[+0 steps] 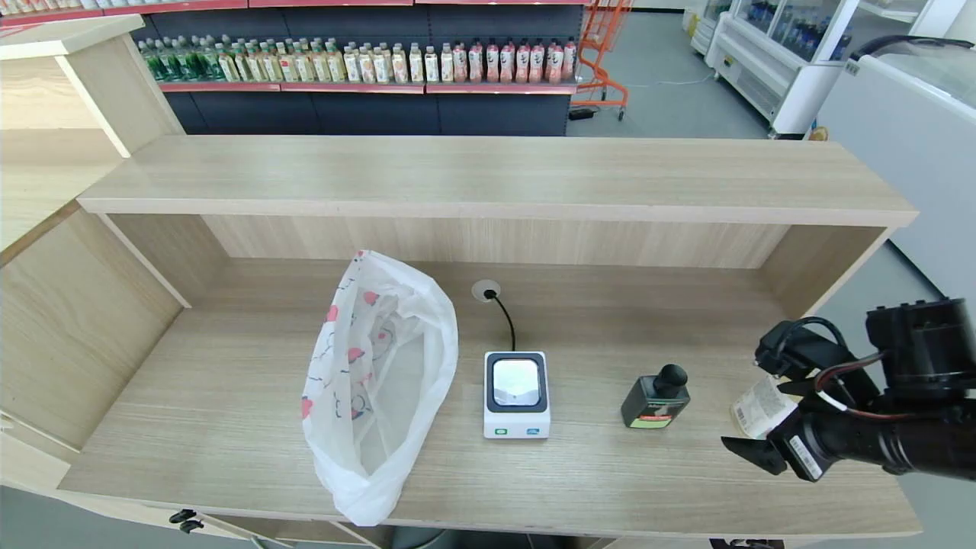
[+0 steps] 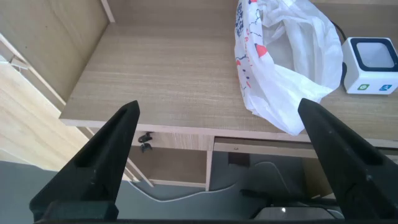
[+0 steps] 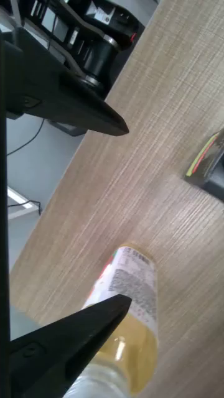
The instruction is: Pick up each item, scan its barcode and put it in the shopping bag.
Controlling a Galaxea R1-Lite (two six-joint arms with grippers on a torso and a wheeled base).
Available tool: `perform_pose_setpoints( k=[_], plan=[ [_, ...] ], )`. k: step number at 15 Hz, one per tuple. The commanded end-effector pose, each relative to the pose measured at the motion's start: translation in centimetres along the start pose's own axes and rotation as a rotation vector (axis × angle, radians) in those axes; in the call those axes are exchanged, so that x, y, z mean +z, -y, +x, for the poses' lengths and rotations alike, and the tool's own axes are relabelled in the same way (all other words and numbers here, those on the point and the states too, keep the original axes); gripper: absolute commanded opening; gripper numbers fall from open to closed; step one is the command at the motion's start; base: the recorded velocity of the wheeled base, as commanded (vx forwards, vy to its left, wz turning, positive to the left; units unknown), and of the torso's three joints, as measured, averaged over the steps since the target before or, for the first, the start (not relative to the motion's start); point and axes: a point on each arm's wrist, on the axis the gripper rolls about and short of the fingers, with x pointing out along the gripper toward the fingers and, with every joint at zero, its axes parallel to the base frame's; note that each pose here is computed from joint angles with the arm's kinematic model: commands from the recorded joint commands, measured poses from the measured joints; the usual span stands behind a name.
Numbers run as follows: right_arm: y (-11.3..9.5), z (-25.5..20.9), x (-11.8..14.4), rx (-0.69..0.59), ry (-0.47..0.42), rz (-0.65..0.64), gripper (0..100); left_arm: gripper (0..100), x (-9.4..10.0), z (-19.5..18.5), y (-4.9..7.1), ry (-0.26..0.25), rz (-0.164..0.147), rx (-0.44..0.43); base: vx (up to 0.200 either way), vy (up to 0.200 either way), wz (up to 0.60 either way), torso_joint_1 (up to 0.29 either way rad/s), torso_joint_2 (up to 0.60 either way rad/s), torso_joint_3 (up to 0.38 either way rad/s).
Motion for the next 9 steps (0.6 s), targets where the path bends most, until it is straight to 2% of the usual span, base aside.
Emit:
perform_pose_setpoints(
  k=[1,4,9],
  plan=[
    [-1.1,3.2,-0.5,0.089,-0.04,-0.017,100,100,0.0,0.0,0.0,0.0,0.0,0.0,0.0,0.0,0.0,0.0,0.0,0.0],
    [-1.3,4.7,-0.2,0.17,0.015,-0.018,100,100,0.0,0.0,0.0,0.0,0.0,0.0,0.0,0.0,0.0,0.0,0.0,0.0],
    [-1.6,7.6,0.8,0.17,0.066,-0.039,100,100,0.0,0.0,0.0,0.0,0.0,0.0,0.0,0.0,0.0,0.0,0.0,0.0]
  ],
)
